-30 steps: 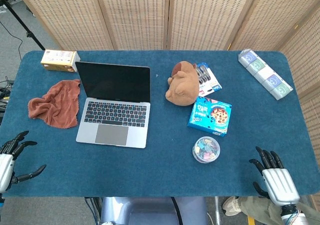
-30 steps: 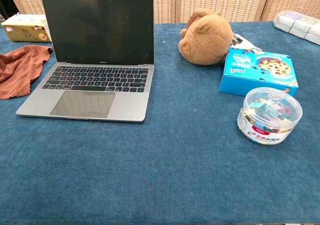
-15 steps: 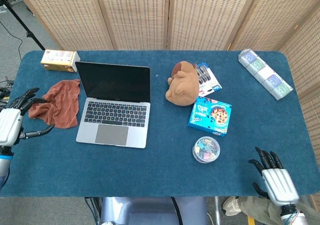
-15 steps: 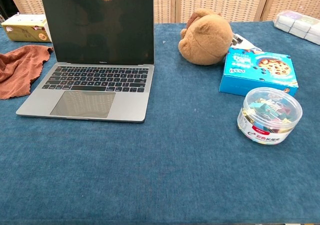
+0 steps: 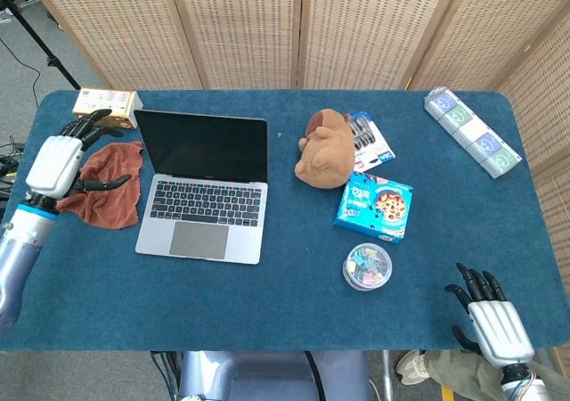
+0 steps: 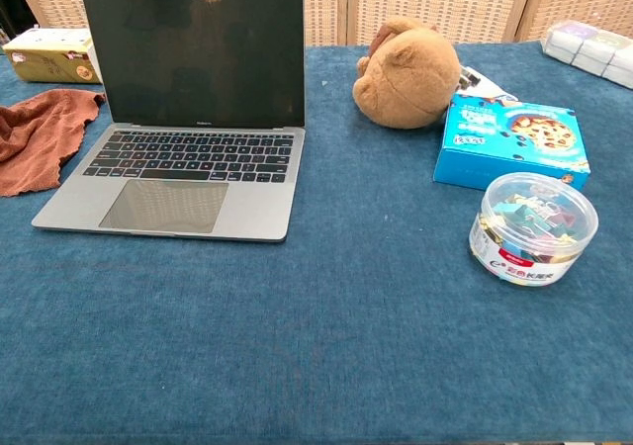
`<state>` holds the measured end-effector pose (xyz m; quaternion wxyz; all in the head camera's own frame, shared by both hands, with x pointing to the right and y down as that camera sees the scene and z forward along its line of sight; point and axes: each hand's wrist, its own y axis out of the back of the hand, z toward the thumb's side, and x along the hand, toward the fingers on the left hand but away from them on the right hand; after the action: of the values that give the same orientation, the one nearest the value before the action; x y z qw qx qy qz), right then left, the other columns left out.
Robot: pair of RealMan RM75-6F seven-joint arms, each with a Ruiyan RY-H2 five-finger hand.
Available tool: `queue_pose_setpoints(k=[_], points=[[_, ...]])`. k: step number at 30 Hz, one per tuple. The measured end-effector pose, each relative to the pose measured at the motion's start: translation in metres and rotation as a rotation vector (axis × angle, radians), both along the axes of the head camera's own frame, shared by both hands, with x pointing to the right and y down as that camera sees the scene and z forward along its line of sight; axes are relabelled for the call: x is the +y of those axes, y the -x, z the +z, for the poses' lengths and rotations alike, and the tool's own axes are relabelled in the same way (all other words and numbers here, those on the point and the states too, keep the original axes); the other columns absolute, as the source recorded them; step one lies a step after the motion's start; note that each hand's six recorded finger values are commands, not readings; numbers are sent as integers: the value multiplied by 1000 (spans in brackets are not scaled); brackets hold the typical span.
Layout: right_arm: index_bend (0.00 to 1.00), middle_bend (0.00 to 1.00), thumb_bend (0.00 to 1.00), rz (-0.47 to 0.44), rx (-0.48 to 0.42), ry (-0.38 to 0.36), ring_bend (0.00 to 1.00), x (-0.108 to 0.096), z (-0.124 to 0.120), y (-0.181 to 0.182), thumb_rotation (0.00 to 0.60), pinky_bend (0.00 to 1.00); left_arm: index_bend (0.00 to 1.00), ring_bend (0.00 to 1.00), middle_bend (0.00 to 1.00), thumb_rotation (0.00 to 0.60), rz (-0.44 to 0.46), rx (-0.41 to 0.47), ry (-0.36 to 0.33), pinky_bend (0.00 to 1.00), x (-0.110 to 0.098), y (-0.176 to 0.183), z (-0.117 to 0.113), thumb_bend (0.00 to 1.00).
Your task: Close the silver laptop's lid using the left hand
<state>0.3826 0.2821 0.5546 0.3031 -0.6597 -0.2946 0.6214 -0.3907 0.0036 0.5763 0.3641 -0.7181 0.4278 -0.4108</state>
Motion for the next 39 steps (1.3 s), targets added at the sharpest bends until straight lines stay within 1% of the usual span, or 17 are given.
queue_pose_setpoints(k=[7, 11, 15, 18, 20, 26, 31, 39], points=[[234, 0, 353, 21, 8, -5, 0, 1, -3, -5, 600, 0, 321, 118, 138, 386, 54, -38, -7, 174, -33, -25, 16, 97], [234, 0, 353, 31, 14, -1, 0, 2, -4, -8, 600, 0, 277, 70, 88, 386, 72, -45, -16, 134, -46, -39, 25, 66], [234, 0, 353, 46, 18, -1, 0, 2, -4, -13, 600, 0, 246, 36, 50, 384, 90, -61, -30, 114, -57, -49, 33, 57], [234, 0, 353, 56, 22, 2, 0, 2, -4, -16, 600, 0, 238, 29, 41, 386, 106, -70, -35, 113, -62, -58, 38, 50], [234, 0, 353, 58, 23, 5, 0, 2, -3, -17, 600, 0, 237, 30, 41, 385, 106, -64, -23, 113, -64, -63, 43, 47], [234, 0, 353, 60, 19, 4, 0, 1, -4, -16, 600, 0, 233, 30, 41, 384, 79, -40, 41, 113, -66, -69, 60, 41], [234, 0, 353, 72, 13, -3, 0, 0, -7, -19, 600, 0, 233, 30, 41, 386, 62, -18, 77, 113, -72, -79, 74, 41], [234, 0, 353, 90, 13, 4, 0, -3, -6, -26, 600, 0, 233, 30, 41, 385, 87, 0, 84, 113, -85, -106, 83, 40]])
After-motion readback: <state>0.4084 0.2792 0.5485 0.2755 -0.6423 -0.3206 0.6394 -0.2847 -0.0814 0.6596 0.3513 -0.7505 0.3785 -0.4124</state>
